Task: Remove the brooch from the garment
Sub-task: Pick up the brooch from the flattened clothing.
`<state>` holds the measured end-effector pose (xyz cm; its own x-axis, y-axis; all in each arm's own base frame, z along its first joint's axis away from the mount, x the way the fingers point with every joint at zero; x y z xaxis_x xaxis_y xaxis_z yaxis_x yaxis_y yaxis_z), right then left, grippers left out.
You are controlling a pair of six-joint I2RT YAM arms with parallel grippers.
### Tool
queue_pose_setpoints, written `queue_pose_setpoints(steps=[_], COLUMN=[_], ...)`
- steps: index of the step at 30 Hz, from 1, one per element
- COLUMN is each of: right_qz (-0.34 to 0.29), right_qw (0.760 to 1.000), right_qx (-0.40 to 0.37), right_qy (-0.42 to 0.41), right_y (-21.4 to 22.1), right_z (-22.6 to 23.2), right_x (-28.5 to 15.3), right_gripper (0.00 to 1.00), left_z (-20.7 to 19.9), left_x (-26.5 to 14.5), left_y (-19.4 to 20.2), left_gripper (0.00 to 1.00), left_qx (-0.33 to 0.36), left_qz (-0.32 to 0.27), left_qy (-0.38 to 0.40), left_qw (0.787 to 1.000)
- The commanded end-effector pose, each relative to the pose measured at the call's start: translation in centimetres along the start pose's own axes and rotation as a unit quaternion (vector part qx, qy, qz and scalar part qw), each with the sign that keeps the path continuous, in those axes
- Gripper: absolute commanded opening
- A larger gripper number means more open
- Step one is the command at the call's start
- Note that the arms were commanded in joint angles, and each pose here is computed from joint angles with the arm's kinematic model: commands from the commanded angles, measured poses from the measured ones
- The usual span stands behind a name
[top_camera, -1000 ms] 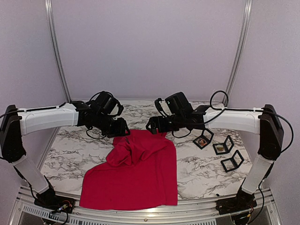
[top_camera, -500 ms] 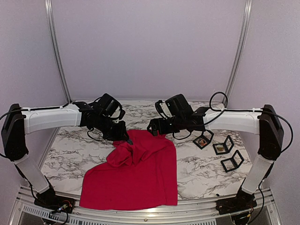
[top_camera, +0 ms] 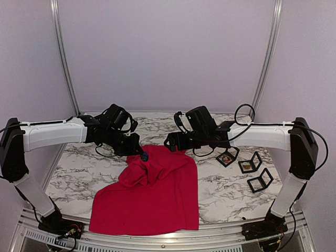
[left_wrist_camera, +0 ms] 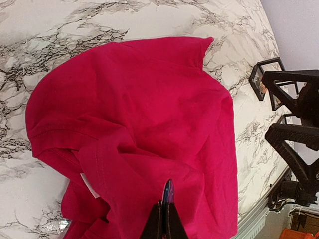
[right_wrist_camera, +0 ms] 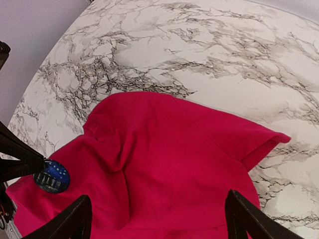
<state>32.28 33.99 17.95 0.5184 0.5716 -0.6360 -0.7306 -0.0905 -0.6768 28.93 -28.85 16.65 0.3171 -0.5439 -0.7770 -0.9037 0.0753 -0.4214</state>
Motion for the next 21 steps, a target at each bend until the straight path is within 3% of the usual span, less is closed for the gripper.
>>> queue_pose_setpoints(steps=[1,7,13,21], right_qz=[-0.026,-0.05,-0.068,-0.06], right_qw=[0.999,0.992,0.984,0.979], right_qx=[-0.001,-0.028,-0.1,-0.128], right_qy=[-0.038,-0.115,-0.132,-0.146], right_y=[-0.7,-0.6,0.7,2.8], right_z=[1.2,3.2,6.2,8.1], right_x=[-0.8,-1.5,-1.7,0.0], right_gripper=[0.89,0.88,0.89,0.87], left_z=[-0.2,-0.2,0.3,1.0], left_x=[-1.5,-1.8,-1.9,-2.3], left_y=[-1.1,-1.7,-1.9,-1.9], left_gripper=[0.0,0.0,0.0,0.0], left_qx=[-0.026,-0.078,-0.134,-0.202], left_qz=[-0.041,-0.067,-0.071,-0.068], left_qy=[0.05,0.128,0.18,0.22], left_qw=[0.998,0.986,0.972,0.952])
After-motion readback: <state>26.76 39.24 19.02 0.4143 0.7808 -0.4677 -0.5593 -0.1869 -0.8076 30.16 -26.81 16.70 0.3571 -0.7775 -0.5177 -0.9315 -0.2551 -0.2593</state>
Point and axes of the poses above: each gripper's point midway between its finger pads, its own x axis out along the fingers, its own z axis along the line the jaws close on, y = z × x, the point moved 4 cm from there along -x, back along the fingers, and after that the axes turned 4 degrees about x, right-handed, at the moved point
